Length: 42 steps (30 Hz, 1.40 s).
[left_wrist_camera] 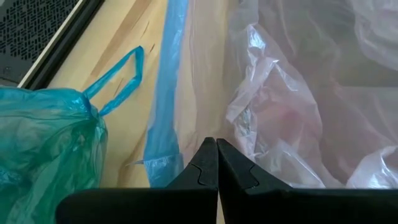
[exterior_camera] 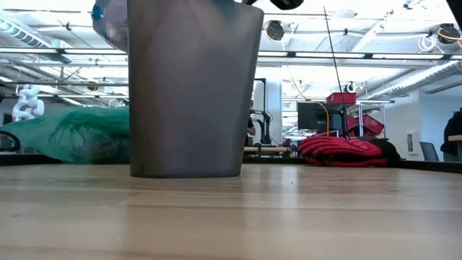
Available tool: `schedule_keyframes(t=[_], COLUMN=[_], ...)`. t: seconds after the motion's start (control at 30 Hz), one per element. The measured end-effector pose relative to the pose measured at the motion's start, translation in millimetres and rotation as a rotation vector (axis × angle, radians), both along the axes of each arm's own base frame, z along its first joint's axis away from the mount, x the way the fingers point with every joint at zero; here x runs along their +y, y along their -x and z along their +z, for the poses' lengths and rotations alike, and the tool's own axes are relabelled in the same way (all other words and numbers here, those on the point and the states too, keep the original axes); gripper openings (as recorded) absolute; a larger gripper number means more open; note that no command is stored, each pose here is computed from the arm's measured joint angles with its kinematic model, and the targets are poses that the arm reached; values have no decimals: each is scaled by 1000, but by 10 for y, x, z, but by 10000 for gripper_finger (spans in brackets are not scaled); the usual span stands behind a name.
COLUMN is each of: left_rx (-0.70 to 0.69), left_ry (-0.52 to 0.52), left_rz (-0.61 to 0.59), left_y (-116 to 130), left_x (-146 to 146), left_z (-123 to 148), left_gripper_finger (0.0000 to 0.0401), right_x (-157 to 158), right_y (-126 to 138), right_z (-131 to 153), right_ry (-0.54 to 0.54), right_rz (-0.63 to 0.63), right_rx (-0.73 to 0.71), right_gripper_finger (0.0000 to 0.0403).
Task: Place trash/remove bag and relplace
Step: Insert a new pink trash bag into the black trash bin
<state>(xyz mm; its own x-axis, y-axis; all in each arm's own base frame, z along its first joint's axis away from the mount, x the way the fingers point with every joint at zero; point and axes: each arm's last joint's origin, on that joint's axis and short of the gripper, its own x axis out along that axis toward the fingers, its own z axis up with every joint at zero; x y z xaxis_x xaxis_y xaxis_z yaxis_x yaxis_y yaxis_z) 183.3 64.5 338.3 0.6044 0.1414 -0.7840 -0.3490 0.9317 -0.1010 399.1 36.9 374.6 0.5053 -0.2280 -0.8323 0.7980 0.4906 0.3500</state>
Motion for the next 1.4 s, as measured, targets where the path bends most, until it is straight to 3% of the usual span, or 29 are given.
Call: schedule_keyframes(t=[0.07,0.17,0.27,0.5,0.6,0.7,0.83,0.9,1.4], left_rx=[0,1,2,1,-1,-4,-7,-7,-14], left_ry=[1,0,-2,-2,-3,-2,-1,-1,19], left_rz=[0,0,-4,-4,-3,-1,1,1,-16], left_y=[0,1,1,0,-1,-3,-5,-5,-7], left_x=[0,0,-1,0,0,1,2,2,-6], left_z=[0,-1,-1,0,1,3,4,5,7], left_gripper_finger=[0,0,0,0,0,0,0,0,0], right_x=[33,74,73,43,6,-33,-44,-12,355], right_y=[24,61,101,84,48,-12,-94,-111,319], right_z=[47,73,27,18,-7,-59,-143,-154,91], right_ry=[-38,-107,-130,-134,-119,-74,-42,-23,-118], right_rz=[-1,6,-14,-43,-39,-44,-16,-10,-109], right_rx=[-26,-23,40,31,29,30,41,35,73], right_gripper_finger=[70,62,84,167,174,144,42,13,0])
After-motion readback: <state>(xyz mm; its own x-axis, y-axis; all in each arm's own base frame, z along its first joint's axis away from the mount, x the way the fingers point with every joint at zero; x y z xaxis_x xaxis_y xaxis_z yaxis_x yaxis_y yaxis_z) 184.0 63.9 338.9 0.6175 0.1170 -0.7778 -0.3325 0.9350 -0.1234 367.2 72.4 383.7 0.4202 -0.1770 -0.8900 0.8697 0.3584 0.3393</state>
